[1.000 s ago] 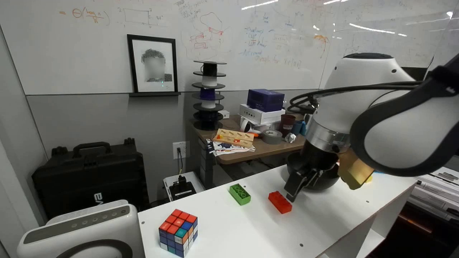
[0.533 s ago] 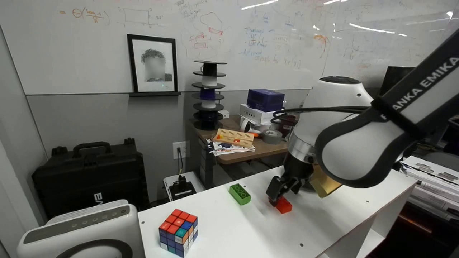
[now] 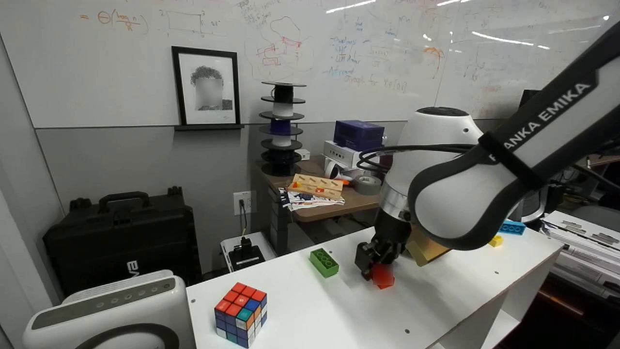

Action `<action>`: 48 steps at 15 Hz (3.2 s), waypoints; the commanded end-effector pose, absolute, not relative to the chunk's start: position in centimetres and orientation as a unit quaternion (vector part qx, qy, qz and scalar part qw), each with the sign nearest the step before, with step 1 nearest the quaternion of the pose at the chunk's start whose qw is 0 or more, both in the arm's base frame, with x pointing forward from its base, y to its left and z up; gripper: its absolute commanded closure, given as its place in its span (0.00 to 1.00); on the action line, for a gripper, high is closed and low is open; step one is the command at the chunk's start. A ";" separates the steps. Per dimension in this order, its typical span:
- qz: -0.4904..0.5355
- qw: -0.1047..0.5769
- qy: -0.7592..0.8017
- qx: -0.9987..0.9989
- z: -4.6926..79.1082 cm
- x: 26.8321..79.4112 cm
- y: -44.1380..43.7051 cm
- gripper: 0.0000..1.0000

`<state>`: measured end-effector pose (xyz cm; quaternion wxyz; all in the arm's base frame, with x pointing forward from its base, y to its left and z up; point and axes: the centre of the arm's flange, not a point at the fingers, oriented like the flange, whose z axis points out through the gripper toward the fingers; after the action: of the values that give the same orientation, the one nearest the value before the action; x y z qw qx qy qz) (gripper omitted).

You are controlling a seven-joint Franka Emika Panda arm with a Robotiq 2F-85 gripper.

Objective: Pick up the green, orange, blue and yellow objects from the table and put them in the bowl

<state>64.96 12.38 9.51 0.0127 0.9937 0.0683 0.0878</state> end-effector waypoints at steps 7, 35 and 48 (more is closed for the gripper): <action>0.088 0.009 0.004 0.996 16.5 63.5 11.8 0.89; 0.138 0.058 -0.009 0.989 28.0 64.7 4.2 0.00; 0.063 0.038 0.159 0.984 12.1 63.9 17.9 0.00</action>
<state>61.79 15.99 14.15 0.0346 0.9901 0.1278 0.0475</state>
